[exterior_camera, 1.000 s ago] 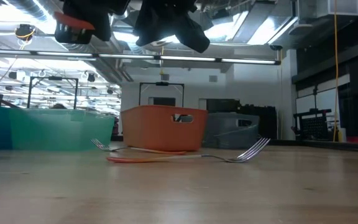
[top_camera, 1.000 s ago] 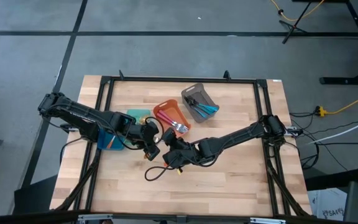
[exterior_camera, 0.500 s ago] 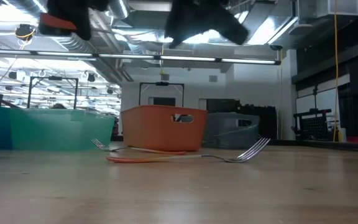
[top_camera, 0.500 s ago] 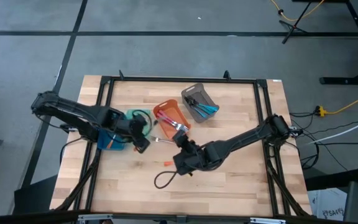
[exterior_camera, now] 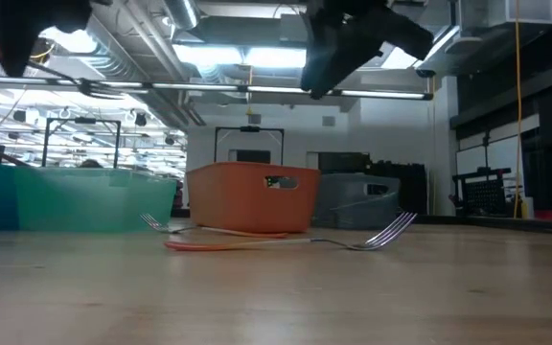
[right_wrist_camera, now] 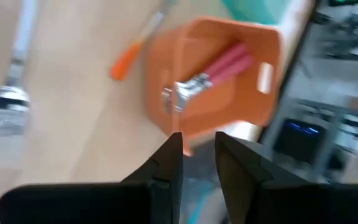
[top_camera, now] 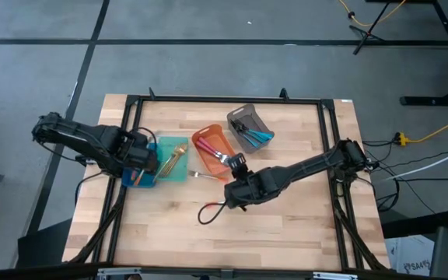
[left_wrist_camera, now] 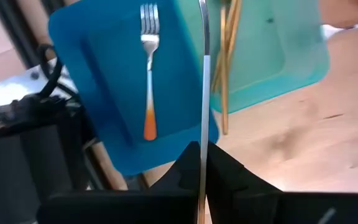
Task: Sort silverware by color (type)
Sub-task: Put the orange fork into the blue bin
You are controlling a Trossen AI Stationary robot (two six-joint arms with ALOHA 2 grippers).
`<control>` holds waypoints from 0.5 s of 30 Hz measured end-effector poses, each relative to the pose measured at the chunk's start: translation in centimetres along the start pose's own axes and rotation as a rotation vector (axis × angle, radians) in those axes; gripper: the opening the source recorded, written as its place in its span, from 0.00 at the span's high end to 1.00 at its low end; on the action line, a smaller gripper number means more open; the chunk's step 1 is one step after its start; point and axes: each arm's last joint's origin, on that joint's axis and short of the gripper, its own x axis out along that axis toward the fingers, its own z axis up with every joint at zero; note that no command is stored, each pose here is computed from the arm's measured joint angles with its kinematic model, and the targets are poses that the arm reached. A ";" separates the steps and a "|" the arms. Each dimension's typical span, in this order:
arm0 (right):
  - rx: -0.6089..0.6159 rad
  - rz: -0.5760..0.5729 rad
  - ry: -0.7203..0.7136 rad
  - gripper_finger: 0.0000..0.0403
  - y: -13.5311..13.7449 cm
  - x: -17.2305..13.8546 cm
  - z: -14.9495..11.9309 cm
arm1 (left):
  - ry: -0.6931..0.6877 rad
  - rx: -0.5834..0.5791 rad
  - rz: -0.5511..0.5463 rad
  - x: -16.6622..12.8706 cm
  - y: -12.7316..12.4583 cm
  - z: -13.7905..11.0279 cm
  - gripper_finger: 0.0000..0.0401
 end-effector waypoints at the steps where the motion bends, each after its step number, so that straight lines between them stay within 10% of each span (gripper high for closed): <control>1: 0.001 0.030 -0.013 0.79 0.1 0.0 0.1 | 0.006 -0.012 0.010 0.1 0.0 0.0 0.99; 15: 0.020 0.164 -0.086 0.79 0.3 0.2 0.5 | 0.207 -0.041 0.218 7.3 1.3 -1.5 0.99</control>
